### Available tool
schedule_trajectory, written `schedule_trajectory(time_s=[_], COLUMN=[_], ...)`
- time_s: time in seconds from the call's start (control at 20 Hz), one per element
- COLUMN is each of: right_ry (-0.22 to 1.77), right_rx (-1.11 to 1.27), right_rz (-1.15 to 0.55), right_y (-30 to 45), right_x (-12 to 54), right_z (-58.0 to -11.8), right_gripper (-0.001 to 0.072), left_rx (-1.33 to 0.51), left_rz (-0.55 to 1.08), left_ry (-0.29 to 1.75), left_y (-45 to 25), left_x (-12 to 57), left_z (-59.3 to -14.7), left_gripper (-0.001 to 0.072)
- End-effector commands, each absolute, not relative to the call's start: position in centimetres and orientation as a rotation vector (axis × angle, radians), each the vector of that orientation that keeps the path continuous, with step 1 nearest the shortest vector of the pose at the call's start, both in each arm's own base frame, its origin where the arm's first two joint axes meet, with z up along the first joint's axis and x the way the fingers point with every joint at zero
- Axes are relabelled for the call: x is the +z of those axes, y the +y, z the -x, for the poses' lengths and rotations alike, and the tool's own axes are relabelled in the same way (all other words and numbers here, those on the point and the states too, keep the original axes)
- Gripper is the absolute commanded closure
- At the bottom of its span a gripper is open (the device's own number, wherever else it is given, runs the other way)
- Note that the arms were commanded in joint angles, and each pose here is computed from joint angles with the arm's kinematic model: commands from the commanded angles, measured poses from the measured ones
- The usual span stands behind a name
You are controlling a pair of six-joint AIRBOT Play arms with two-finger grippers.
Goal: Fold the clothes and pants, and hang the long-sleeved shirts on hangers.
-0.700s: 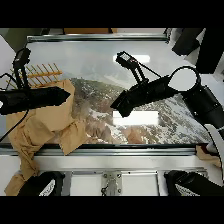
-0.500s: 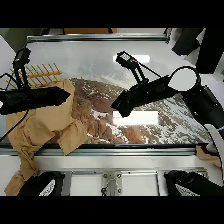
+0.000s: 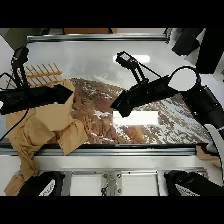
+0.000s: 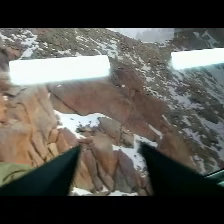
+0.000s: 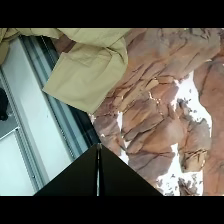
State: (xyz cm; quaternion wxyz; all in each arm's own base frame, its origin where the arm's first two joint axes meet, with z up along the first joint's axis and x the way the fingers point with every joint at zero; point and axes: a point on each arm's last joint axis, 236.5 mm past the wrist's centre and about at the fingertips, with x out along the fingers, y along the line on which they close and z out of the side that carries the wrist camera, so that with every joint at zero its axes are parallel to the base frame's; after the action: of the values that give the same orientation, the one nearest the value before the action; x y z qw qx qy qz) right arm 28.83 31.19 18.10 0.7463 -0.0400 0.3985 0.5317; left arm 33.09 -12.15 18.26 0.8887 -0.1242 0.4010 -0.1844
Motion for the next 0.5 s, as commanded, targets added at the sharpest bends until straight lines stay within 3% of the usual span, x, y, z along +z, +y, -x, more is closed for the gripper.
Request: schedule_trajectory(time_s=[0.0,0.15,0.45], right_ry=[0.873,0.874,0.876], right_rx=[1.164,1.164,1.164], right_rz=[0.087,0.087,0.087], right_y=[31.2,31.2,31.2], right_x=[18.1,18.0,18.0], right_z=[-28.8,-28.8,-28.9], right_gripper=[0.0703,0.0703,0.0703], left_rx=[-0.087,0.267,0.316], left_rz=[0.105,-0.027,0.145], left_ry=[0.955,1.155,1.344], left_y=[-4.9,2.9,2.7], left_x=[14.5,9.0,-3.2], left_z=[-33.0,-30.8,-28.6], left_gripper=[0.0034,0.0034,0.0033])
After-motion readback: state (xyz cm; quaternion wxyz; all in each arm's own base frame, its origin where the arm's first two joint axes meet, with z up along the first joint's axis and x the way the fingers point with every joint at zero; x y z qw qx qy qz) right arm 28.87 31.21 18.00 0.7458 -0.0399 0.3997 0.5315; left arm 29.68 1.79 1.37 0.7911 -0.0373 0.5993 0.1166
